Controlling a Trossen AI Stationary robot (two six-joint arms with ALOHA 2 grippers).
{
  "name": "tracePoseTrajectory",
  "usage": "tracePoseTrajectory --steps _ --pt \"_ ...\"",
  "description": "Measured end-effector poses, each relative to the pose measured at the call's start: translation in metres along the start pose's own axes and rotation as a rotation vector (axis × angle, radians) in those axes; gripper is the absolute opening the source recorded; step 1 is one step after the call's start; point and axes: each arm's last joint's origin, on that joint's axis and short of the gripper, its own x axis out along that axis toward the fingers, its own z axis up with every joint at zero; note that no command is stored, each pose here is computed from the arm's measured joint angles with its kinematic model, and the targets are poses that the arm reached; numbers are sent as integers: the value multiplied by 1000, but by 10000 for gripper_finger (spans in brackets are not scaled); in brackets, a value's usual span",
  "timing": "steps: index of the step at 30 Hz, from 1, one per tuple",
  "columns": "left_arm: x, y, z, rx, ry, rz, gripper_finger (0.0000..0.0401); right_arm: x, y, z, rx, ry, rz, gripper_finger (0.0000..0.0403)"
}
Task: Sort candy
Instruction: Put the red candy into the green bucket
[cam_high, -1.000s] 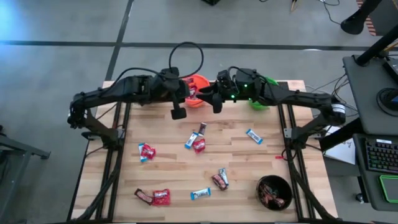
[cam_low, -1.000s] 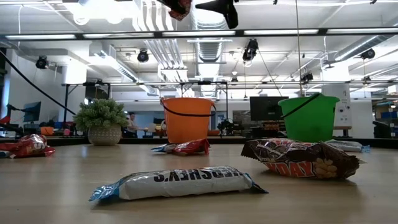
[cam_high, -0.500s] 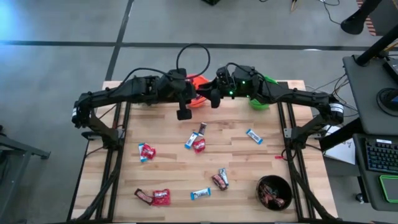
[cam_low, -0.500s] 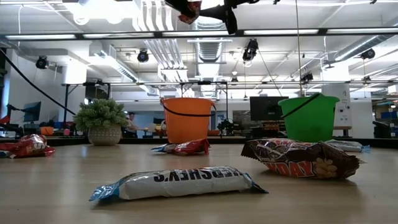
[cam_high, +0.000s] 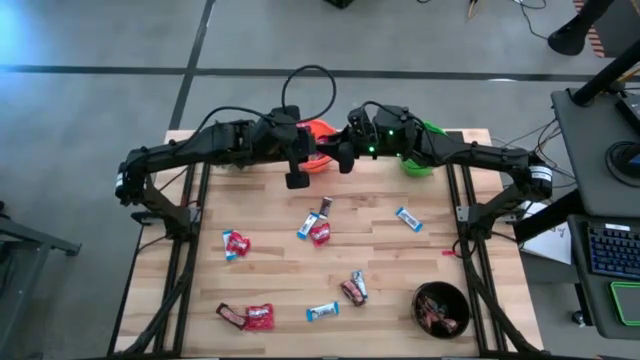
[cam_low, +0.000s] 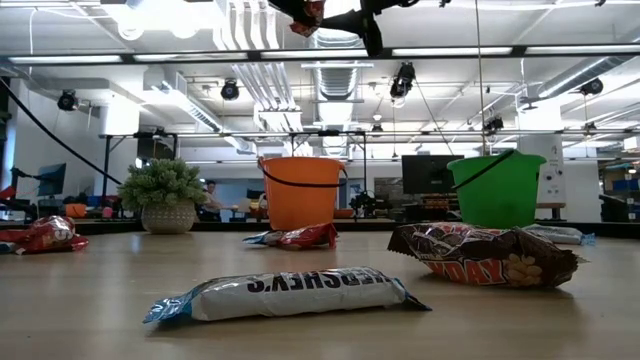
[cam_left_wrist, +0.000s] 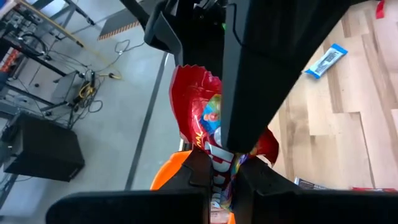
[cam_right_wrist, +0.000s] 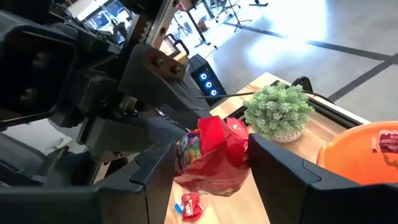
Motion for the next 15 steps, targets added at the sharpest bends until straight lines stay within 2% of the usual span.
tracePoseTrajectory --steps 5,12,15 --pt "0 0 0 0 -2 2 3 0 0 0 0 1 -1 143" --pt "0 2 1 -4 -16 18 3 0 -1 0 -34 -2 -5 27" --pt "0 3 2 -5 -19 22 3 0 -1 0 -38 -2 -4 22"
